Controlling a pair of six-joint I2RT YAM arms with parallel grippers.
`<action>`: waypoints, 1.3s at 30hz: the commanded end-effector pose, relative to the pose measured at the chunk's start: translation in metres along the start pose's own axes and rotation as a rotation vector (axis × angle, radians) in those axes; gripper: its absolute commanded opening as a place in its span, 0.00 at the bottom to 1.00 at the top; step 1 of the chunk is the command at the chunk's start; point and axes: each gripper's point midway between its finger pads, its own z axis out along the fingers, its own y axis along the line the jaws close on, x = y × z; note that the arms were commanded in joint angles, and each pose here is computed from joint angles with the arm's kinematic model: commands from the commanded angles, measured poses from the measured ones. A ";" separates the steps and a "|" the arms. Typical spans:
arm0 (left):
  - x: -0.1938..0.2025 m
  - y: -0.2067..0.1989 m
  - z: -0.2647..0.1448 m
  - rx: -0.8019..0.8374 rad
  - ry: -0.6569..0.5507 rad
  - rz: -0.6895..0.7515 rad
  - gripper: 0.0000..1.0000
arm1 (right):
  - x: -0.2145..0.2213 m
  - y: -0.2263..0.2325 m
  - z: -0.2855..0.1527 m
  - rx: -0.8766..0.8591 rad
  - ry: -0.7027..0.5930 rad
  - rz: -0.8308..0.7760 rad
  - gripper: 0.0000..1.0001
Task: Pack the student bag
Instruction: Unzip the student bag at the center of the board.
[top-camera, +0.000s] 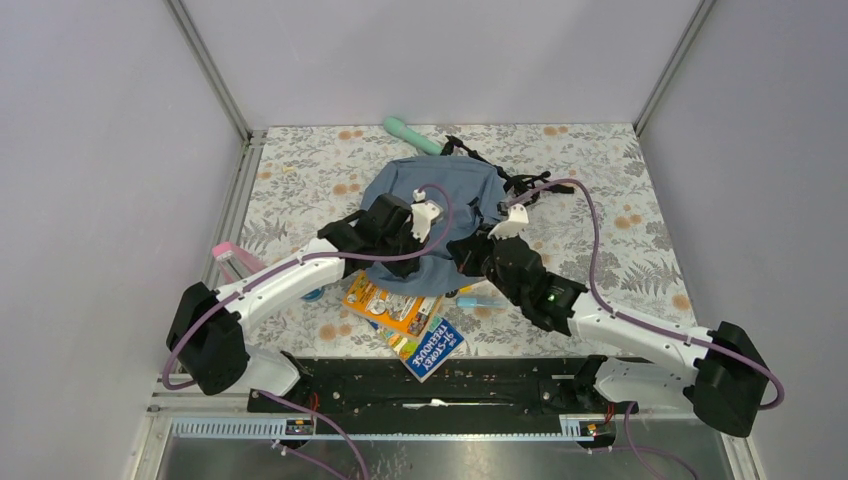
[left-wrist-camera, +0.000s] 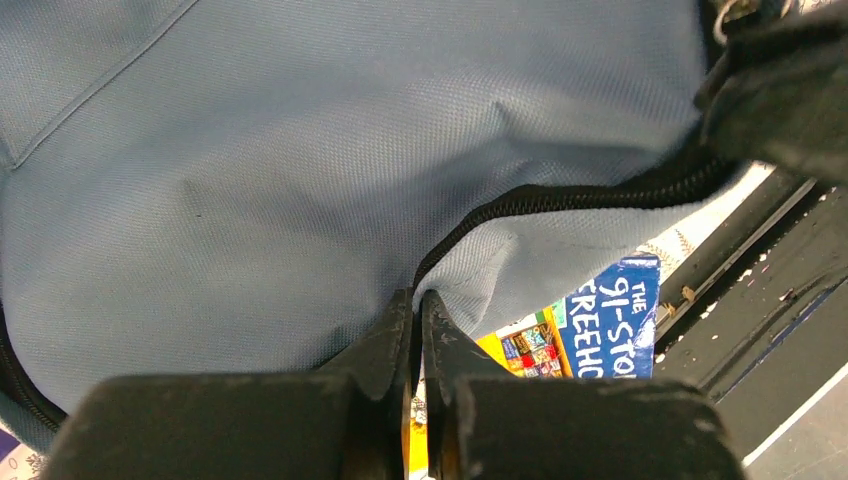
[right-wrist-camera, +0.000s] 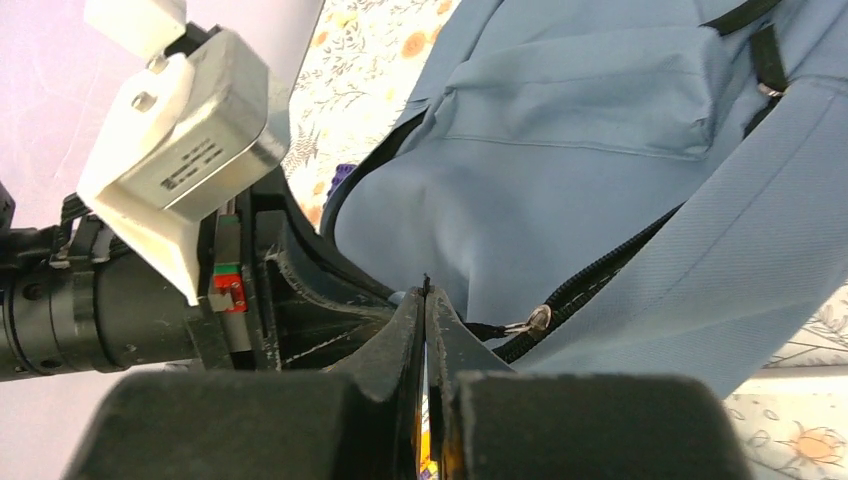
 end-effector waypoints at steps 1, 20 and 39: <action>-0.035 -0.005 -0.002 0.011 -0.145 -0.027 0.00 | -0.017 0.046 0.002 -0.107 -0.094 0.104 0.00; -0.047 -0.007 -0.011 0.012 -0.200 -0.064 0.04 | -0.004 0.079 -0.004 -0.097 -0.179 0.077 0.00; -0.064 -0.014 -0.080 0.004 -0.465 0.165 0.89 | -0.052 0.029 -0.051 0.063 -0.278 -0.224 0.71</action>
